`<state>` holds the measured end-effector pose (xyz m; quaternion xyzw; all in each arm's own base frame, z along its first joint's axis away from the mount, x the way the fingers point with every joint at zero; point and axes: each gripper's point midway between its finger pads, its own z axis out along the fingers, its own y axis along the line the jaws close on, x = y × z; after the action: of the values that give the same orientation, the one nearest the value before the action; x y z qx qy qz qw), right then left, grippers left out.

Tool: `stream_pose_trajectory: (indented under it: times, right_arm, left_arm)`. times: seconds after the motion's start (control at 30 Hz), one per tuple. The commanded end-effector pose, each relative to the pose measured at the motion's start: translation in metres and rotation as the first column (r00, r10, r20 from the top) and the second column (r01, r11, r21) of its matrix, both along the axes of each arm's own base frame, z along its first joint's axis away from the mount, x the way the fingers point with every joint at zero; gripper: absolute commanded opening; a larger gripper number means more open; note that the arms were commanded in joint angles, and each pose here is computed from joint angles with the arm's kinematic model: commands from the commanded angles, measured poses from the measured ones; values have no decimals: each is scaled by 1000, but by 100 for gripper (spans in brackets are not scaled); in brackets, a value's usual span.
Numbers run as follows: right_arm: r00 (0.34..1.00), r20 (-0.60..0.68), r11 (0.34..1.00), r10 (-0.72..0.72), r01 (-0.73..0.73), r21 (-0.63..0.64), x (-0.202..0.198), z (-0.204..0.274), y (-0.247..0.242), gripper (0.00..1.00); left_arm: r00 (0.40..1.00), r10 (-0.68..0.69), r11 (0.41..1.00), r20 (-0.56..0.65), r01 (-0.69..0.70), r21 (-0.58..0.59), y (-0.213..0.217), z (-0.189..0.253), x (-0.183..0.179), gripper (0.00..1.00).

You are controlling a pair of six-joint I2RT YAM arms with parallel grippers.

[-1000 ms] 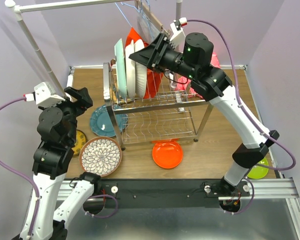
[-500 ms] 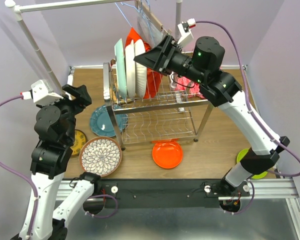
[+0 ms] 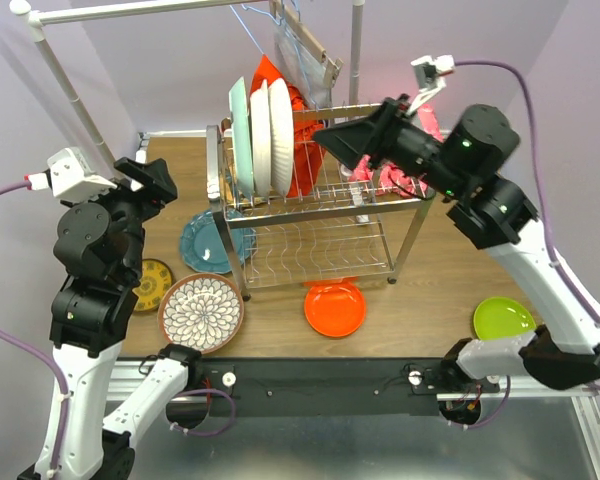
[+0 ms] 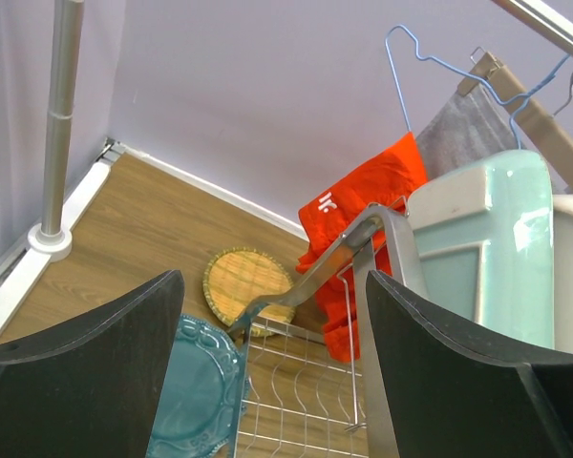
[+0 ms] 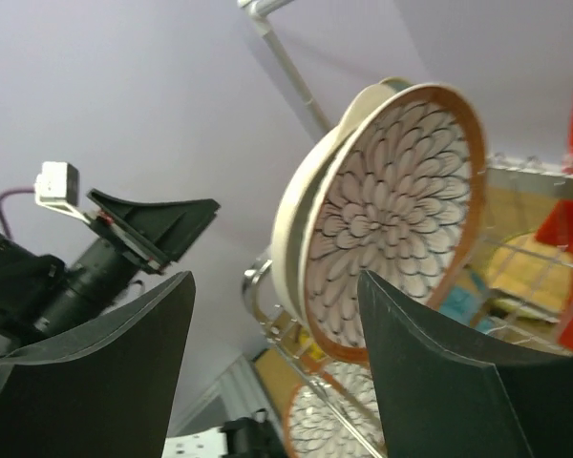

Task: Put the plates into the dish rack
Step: Insert the plate into the dish rack, then grab a plate with the left arm

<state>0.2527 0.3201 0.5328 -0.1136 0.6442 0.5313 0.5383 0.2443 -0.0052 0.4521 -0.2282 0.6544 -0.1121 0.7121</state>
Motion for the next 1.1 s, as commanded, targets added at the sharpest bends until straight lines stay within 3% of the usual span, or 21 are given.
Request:
stream_pose_trajectory:
  times: [0.0, 0.2, 0.33, 0.6, 0.83, 1.07]
  right_arm:
    - [946, 311, 993, -95, 111, -35, -8, 32, -54, 79]
    - [859, 441, 944, -260, 323, -72, -11, 23, -127, 81]
    - [804, 452, 885, -386, 462, -66, -10, 12, -169, 81]
    - [760, 314, 761, -569, 632, -148, 2, -60, -221, 81]
    - [677, 171, 635, -716, 733, -245, 12, -121, -256, 85]
    - [618, 105, 579, -779, 774, -256, 13, -129, -272, 85]
  left_arm:
    - [1000, -19, 1000, -6, 19, 2, -3, 5, -1, 86]
    - [1000, -25, 999, -1, 25, -24, -4, 3, -1, 86]
    - [999, -31, 999, -9, 31, -22, -6, 1, 0, 86]
    - [998, -26, 1000, -58, 26, -2, -4, -13, -3, 86]
    - [995, -25, 1000, -101, 26, 8, -3, -35, -5, 86]
    - [988, -15, 1000, -155, 15, -1, -5, -65, 4, 86]
